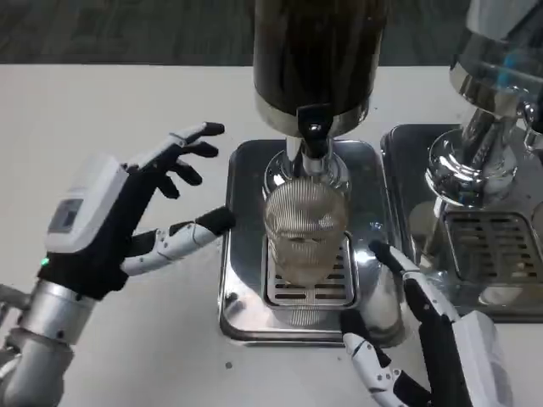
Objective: Grasp the cup under the faucet to collect the drink, then remove the cup.
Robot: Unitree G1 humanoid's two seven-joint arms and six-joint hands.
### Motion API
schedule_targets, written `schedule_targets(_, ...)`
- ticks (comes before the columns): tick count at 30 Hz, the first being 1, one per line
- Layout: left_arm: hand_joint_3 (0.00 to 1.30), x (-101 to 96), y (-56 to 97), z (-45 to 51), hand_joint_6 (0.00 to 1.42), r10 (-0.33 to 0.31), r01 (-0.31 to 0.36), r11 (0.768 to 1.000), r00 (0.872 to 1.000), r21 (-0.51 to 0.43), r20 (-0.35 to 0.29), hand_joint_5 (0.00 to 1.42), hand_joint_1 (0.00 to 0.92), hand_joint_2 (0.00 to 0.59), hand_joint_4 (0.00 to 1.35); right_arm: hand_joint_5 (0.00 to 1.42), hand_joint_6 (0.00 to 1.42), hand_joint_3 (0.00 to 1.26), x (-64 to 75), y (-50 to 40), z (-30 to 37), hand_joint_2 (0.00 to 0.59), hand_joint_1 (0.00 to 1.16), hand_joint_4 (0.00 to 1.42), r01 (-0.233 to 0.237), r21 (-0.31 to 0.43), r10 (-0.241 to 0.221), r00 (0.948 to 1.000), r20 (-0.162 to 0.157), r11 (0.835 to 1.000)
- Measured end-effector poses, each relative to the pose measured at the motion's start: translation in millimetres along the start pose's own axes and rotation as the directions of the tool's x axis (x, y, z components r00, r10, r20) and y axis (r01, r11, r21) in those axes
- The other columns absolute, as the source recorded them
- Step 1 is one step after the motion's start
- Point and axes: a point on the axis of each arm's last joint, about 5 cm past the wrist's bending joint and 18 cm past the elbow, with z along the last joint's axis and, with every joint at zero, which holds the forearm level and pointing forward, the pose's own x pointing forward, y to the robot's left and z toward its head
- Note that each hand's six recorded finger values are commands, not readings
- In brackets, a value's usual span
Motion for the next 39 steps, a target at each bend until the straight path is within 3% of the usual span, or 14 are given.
schedule_targets(3, 0.32, 0.9, 25.9, 0.9, 0.73, 0.055, -0.053, 0.997, 0.997, -0.053, 0.044, 0.59, 0.000, 0.113, 0.43, 0.17, 0.18, 0.19, 1.8, 0.8, -1.2, 0.350, 0.36, 0.19, -0.005, 0.006, 0.005, 1.0000, -0.001, 1.000)
schedule_targets(5, 0.36, 3.8, 46.2, 0.6, 0.84, 0.088, -0.081, 0.991, 0.994, -0.103, 0.064, 0.67, 0.000, 0.112, 0.49, 0.17, 0.18, 0.19, 4.7, 1.5, -1.6, 0.350, 0.36, 0.19, -0.004, 0.012, 0.004, 1.0000, 0.004, 1.000)
schedule_targets(7, 0.41, 8.3, 61.7, -0.8, 0.97, 0.083, -0.070, 0.983, 0.994, -0.170, 0.070, 0.74, 0.000, 0.104, 0.55, 0.17, 0.16, 0.19, 6.3, 2.6, -2.5, 0.350, 0.36, 0.19, -0.006, 0.022, 0.006, 1.0000, 0.006, 1.000)
schedule_targets(9, 0.45, 15.2, 75.5, -2.2, 0.99, 0.063, -0.041, 0.967, 0.995, -0.250, 0.080, 0.77, 0.000, 0.095, 0.58, 0.17, 0.13, 0.19, 7.0, 3.9, -4.2, 0.351, 0.36, 0.19, -0.013, 0.025, 0.013, 0.9999, 0.000, 1.000)
schedule_targets(11, 0.45, 23.3, 87.2, -4.0, 0.89, 0.035, -0.006, 0.948, 0.996, -0.319, 0.085, 0.71, 0.000, 0.095, 0.57, 0.17, 0.12, 0.19, 8.7, 4.8, -4.7, 0.356, 0.35, 0.19, -0.015, 0.025, 0.015, 0.9999, 0.003, 1.000)
schedule_targets(13, 0.43, 32.5, 99.1, -5.8, 0.60, -0.011, 0.050, 0.918, 0.995, -0.393, 0.101, 0.56, 0.000, 0.094, 0.50, 0.17, 0.12, 0.19, 10.9, 6.0, -5.5, 0.358, 0.35, 0.19, -0.017, 0.025, 0.017, 0.9998, 0.005, 1.000)
schedule_targets(16, 0.37, 46.8, 112.3, -9.3, 0.40, -0.106, 0.164, 0.843, 0.984, -0.512, 0.141, 0.46, 0.000, 0.089, 0.41, 0.16, 0.11, 0.19, 12.6, 7.2, -6.1, 0.358, 0.35, 0.19, -0.020, 0.025, 0.020, 0.9998, 0.006, 0.999)
schedule_targets(17, 0.36, 51.5, 115.0, -11.3, 0.38, -0.151, 0.215, 0.804, 0.976, -0.554, 0.159, 0.44, 0.000, 0.085, 0.39, 0.16, 0.11, 0.19, 13.4, 7.7, -6.1, 0.358, 0.35, 0.19, -0.020, 0.026, 0.020, 0.9998, 0.008, 0.999)
schedule_targets(20, 0.33, 65.5, 120.4, -19.1, 0.29, -0.313, 0.385, 0.637, 0.921, -0.668, 0.233, 0.38, 0.000, 0.079, 0.32, 0.16, 0.11, 0.19, 17.8, 9.8, -5.3, 0.358, 0.34, 0.19, -0.015, 0.032, 0.014, 0.9998, 0.016, 0.999)
schedule_targets(24, 0.27, 77.6, 119.6, -22.8, 0.19, -0.382, 0.482, 0.467, 0.866, -0.742, 0.323, 0.26, 0.000, 0.077, 0.22, 0.16, 0.10, 0.19, 17.6, 13.5, -5.5, 0.358, 0.34, 0.19, -0.005, 0.041, 0.005, 1.0000, 0.002, 0.999)
schedule_targets(27, 0.23, 81.7, 118.3, -23.6, 0.15, -0.383, 0.501, 0.401, 0.852, -0.767, 0.356, 0.20, 0.000, 0.070, 0.16, 0.16, 0.10, 0.19, 17.4, 13.9, -5.4, 0.358, 0.34, 0.19, 0.002, 0.041, -0.002, 1.0000, 0.002, 0.999)
schedule_targets(28, 0.21, 84.2, 116.5, -23.5, 0.13, -0.380, 0.511, 0.366, 0.845, -0.778, 0.377, 0.18, 0.000, 0.066, 0.14, 0.16, 0.10, 0.19, 17.3, 14.2, -5.4, 0.358, 0.34, 0.19, 0.007, 0.042, -0.007, 1.0000, 0.000, 0.999)
schedule_targets(31, 0.19, 87.5, 111.1, -22.9, 0.09, -0.377, 0.530, 0.312, 0.831, -0.789, 0.410, 0.14, 0.000, 0.065, 0.10, 0.16, 0.10, 0.20, 16.9, 14.8, -5.1, 0.359, 0.34, 0.19, 0.013, 0.044, -0.013, 0.9999, -0.003, 0.999)
schedule_targets(39, 0.13, 100.4, 89.3, -14.2, 0.03, -0.366, 0.571, 0.229, 0.801, -0.788, 0.474, 0.09, 0.000, 0.058, 0.03, 0.16, 0.10, 0.20, 15.8, 16.6, -4.8, 0.364, 0.33, 0.19, 0.021, 0.048, -0.020, 0.9998, -0.008, 0.999)
